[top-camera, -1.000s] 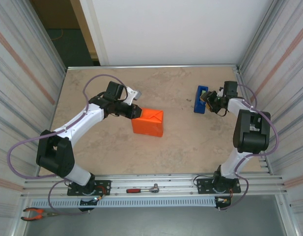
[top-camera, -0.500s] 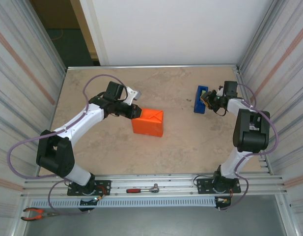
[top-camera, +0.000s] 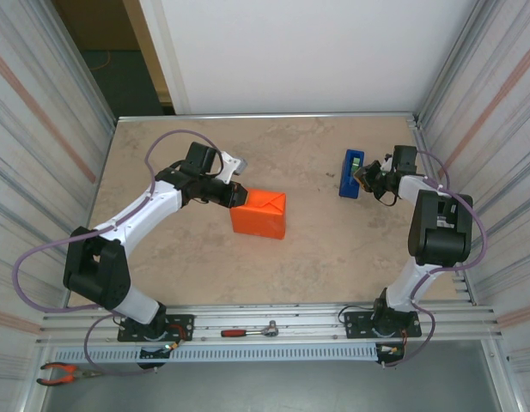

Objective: Wrap the gift box in paper

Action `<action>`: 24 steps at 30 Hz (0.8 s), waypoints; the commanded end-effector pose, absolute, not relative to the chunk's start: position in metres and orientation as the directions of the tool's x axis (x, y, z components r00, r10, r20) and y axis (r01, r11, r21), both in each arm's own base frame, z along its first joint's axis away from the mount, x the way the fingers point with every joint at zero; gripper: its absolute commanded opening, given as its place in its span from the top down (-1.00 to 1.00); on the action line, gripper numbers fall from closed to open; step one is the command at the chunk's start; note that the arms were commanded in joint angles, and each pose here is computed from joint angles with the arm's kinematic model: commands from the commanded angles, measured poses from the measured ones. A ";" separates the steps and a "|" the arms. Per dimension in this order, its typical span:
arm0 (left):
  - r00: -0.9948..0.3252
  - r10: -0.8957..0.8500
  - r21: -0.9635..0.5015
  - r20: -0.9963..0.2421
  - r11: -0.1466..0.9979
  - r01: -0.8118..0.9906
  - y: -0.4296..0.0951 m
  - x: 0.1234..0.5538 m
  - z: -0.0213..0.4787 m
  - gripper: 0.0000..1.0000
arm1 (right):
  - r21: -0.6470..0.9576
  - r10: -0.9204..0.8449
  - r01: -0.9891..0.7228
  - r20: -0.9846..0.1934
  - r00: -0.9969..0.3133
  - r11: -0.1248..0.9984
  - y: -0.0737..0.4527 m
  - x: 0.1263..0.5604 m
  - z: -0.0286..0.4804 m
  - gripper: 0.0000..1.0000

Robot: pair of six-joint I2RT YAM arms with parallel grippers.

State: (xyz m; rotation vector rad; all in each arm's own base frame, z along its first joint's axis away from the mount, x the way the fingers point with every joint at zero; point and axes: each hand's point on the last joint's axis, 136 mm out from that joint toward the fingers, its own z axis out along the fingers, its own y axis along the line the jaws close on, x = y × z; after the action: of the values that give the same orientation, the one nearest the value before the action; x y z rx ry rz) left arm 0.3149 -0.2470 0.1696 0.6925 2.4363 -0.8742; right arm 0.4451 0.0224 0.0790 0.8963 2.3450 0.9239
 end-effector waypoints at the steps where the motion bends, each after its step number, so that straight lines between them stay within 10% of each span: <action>1: -0.854 0.362 -0.453 -0.374 0.732 0.509 -0.232 0.286 0.113 0.81 | 0.743 0.707 0.405 -0.128 -0.696 0.533 0.030 0.441 0.074 0.76; 20: -0.852 0.360 -0.454 -0.381 0.730 0.511 -0.233 0.286 0.114 0.82 | 0.776 0.706 0.365 -0.142 -0.693 0.515 0.034 0.438 0.094 1.00; 24: -0.852 0.360 -0.454 -0.380 0.730 0.511 -0.233 0.286 0.114 0.83 | 0.769 0.707 0.379 -0.132 -0.694 0.515 0.034 0.437 0.089 0.49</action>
State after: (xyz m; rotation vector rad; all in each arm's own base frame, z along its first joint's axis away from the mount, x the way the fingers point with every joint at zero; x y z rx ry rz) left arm 0.3149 -0.2469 0.1694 0.6924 2.4364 -0.8737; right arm 0.4465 0.0256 0.0870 0.8863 2.3074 0.9805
